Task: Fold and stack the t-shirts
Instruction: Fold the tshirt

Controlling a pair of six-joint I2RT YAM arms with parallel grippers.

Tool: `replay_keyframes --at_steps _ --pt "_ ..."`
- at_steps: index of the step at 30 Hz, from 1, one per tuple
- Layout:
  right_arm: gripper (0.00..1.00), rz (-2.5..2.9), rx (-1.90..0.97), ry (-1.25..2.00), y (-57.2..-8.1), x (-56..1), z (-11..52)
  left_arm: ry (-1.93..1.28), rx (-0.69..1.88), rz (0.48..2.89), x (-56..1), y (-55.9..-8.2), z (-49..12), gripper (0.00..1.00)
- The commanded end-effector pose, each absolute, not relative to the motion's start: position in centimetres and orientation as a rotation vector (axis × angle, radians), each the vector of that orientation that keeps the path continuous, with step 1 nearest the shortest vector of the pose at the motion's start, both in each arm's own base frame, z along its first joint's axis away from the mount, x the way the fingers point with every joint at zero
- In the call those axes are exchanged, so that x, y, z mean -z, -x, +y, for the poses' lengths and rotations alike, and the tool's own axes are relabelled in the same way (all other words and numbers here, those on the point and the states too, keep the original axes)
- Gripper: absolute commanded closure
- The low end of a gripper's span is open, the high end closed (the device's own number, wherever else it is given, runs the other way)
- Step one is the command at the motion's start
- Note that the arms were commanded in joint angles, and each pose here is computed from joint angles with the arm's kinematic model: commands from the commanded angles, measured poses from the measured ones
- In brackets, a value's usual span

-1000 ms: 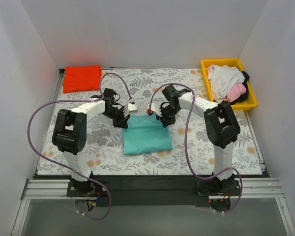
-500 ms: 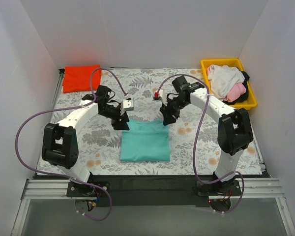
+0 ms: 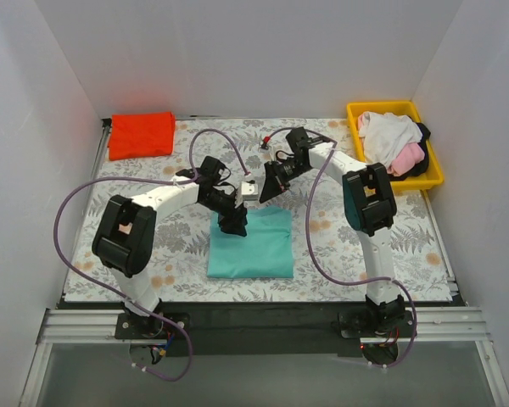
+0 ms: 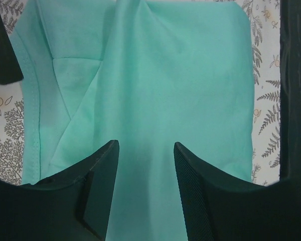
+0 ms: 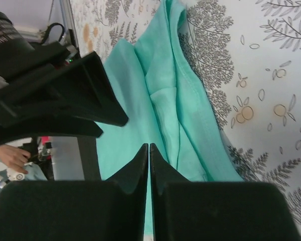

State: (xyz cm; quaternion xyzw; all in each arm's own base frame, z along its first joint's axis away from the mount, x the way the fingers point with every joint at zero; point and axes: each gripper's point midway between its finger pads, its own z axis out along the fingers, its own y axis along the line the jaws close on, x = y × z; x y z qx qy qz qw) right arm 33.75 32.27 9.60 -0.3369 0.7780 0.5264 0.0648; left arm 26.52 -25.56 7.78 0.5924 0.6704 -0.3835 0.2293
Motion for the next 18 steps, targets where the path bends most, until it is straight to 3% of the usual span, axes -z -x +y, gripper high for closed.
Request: replay_keyframes --at_steps 1,18 --pt "0.93 2.277 -1.721 0.967 -33.8 -12.5 34.4 -1.637 1.012 1.846 -7.0 -27.4 -26.2 0.53" --pt "0.97 2.406 -1.732 0.977 -31.3 -7.3 35.6 -1.661 0.980 1.832 -6.0 -28.3 -26.7 0.54"
